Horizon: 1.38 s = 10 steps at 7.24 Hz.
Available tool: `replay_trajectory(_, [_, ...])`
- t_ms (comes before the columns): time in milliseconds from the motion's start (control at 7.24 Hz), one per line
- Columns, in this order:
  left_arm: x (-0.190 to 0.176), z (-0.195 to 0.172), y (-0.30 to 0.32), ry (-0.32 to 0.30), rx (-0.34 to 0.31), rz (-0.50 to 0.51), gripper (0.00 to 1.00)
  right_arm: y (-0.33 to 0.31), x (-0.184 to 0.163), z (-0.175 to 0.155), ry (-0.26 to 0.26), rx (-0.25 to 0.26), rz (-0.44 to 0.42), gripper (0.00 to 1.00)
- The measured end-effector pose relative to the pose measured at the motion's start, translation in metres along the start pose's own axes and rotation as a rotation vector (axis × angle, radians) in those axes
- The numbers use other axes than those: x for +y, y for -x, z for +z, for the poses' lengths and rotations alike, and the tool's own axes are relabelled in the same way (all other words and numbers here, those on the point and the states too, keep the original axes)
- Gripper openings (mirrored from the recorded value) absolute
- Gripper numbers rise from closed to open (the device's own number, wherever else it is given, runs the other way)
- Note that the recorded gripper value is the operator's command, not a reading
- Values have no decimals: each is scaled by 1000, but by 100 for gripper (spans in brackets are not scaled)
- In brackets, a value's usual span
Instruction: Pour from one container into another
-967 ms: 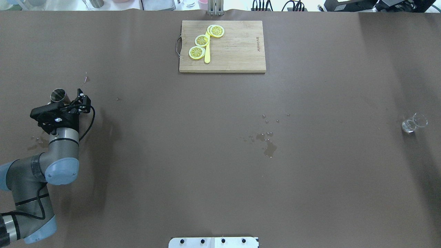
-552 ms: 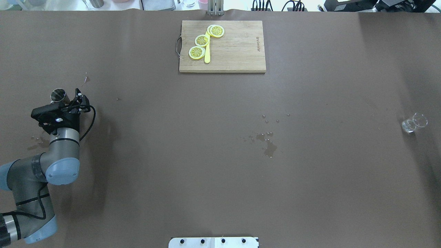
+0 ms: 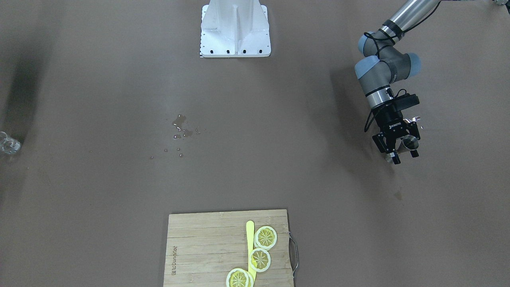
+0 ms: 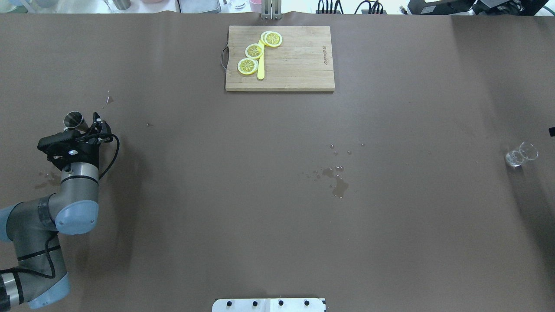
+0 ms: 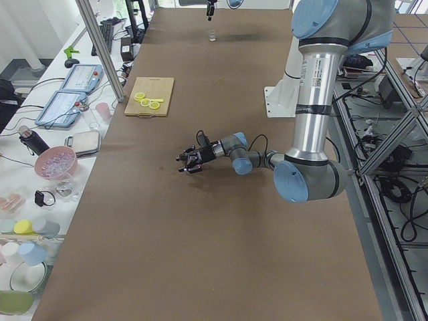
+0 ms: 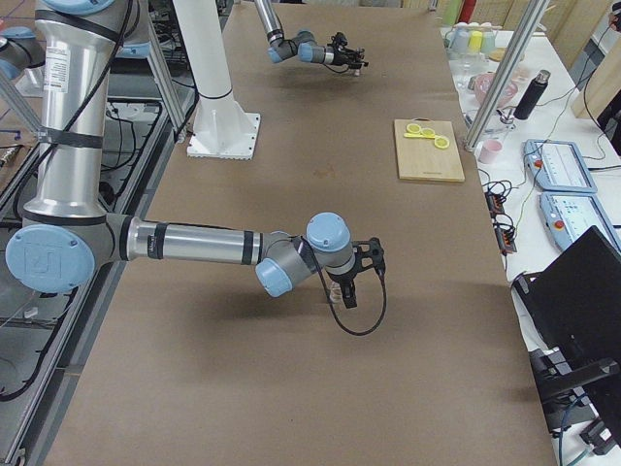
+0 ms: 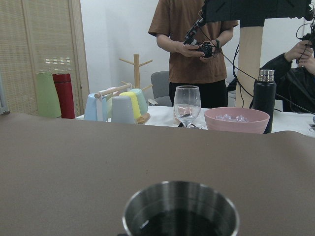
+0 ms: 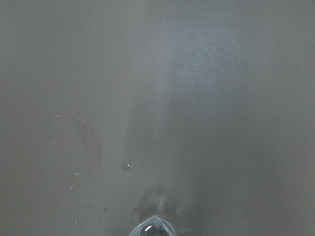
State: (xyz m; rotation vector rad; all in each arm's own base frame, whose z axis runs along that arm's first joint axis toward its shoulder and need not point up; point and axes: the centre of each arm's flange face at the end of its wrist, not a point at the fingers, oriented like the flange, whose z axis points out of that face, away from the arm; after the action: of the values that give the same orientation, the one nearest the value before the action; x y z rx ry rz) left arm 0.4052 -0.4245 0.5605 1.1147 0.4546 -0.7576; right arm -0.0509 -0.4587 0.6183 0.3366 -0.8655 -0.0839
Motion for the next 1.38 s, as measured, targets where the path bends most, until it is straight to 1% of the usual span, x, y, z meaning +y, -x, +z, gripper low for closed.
replay_trajectory(138, [0,0,-1,0,1,-1,59,15,-1,8,-6,-9,-40,100])
replay_trajectory(414, [0,-1,-4,1,5,-4,58,45,0,21,-7,-12,-95,100])
replay_trajectory(691, [-1,-3,-4,2,6,-5,52,55,15,8,-35,21,-118,100])
replay_trajectory(829, [-1,-3,-3,2,6,-5,49,53,28,2,-62,51,-135,100])
replay_trajectory(967, [-1,-3,-3,2,6,-4,48,49,43,0,-91,70,-150,100])
replay_trajectory(1105, [0,-3,-2,2,6,-3,47,47,52,-2,-114,73,-137,100])
replay_trajectory(1381, [1,-4,-2,4,6,0,37,47,62,-2,-133,66,-68,100])
